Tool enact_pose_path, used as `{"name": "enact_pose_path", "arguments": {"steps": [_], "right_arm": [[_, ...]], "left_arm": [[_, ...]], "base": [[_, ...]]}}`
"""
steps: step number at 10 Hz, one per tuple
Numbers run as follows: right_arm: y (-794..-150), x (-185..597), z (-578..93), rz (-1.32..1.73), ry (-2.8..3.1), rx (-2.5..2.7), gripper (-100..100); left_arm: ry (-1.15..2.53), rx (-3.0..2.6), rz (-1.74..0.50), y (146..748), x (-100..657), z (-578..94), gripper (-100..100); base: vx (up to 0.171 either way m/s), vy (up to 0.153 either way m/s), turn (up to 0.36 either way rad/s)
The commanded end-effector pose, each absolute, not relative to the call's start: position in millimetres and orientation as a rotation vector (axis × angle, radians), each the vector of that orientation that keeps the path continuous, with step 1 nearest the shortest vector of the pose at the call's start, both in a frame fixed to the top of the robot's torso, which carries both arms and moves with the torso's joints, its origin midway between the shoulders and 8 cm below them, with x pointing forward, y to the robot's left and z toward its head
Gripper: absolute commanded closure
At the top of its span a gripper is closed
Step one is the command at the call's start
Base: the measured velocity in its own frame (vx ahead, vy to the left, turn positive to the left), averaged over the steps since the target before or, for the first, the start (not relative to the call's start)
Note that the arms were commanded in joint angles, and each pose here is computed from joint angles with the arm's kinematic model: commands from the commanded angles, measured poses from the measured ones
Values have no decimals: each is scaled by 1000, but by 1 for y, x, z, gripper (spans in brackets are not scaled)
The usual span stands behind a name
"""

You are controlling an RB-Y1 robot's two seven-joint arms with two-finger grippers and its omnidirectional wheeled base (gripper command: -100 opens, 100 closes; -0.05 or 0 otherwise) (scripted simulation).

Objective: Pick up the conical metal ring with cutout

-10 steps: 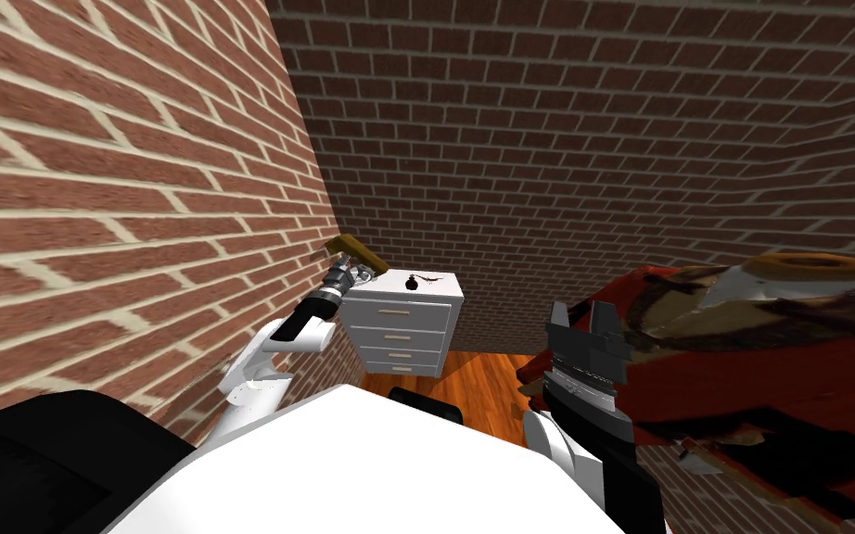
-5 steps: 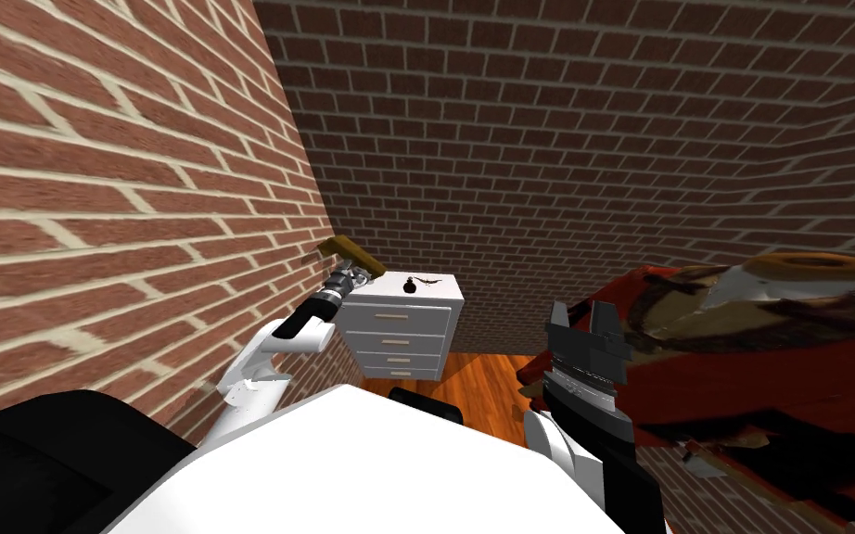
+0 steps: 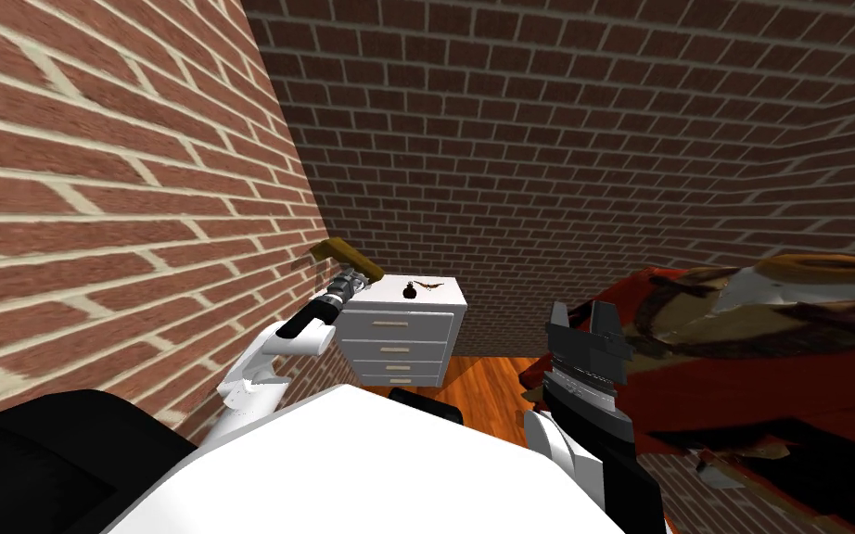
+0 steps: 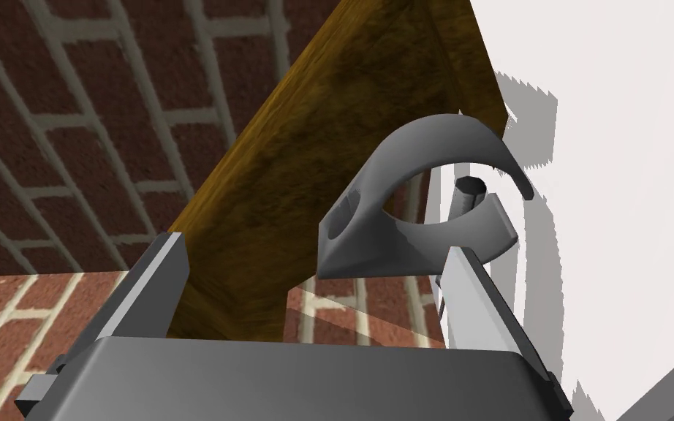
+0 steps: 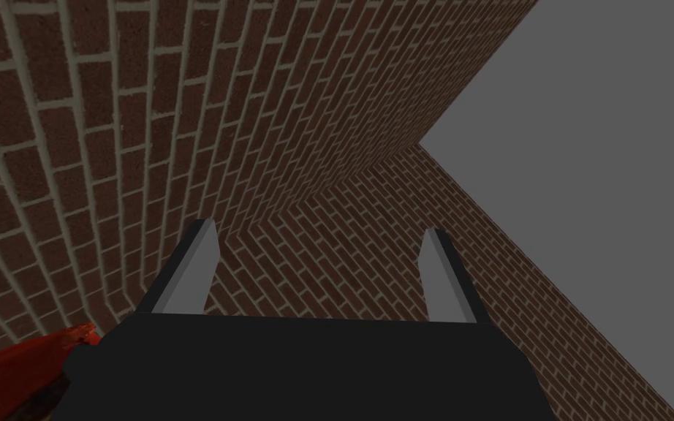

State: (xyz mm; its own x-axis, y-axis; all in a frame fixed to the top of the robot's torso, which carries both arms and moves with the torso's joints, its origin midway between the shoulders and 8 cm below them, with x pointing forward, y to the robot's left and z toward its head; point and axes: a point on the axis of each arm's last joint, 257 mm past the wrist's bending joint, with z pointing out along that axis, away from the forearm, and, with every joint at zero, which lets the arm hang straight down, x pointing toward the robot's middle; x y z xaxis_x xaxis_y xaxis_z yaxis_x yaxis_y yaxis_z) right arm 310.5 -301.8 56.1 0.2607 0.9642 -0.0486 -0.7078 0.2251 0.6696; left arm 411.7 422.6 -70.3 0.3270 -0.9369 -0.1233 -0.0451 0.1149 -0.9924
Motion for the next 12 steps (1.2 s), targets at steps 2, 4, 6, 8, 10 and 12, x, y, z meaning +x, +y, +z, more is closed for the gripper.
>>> {"name": "enact_pose_path", "arguments": {"steps": [2,4,6,8,10,12], "right_arm": [[-302,311,56,1226,517,594,0],[-302,311,56,1226,517,594,0],[-302,311,56,1226,517,594,0],[-302,311,56,1226,517,594,0],[-302,311,56,1226,517,594,0],[-302,311,56,1226,517,594,0]], "left_arm": [[1036,-1282,-859,422,412,-72,0],[1033,-1279,-859,422,410,-68,-100],[1033,-1280,-859,422,410,-67,100],[1036,-1274,-854,422,410,-67,100],[1036,-1274,-854,422,410,-67,0],[1036,-1274,-854,422,410,-67,0]], "base": [[37,18,-7],[91,46,-15],[4,3,0],[0,0,0],[0,0,0],[0,0,0]]}}
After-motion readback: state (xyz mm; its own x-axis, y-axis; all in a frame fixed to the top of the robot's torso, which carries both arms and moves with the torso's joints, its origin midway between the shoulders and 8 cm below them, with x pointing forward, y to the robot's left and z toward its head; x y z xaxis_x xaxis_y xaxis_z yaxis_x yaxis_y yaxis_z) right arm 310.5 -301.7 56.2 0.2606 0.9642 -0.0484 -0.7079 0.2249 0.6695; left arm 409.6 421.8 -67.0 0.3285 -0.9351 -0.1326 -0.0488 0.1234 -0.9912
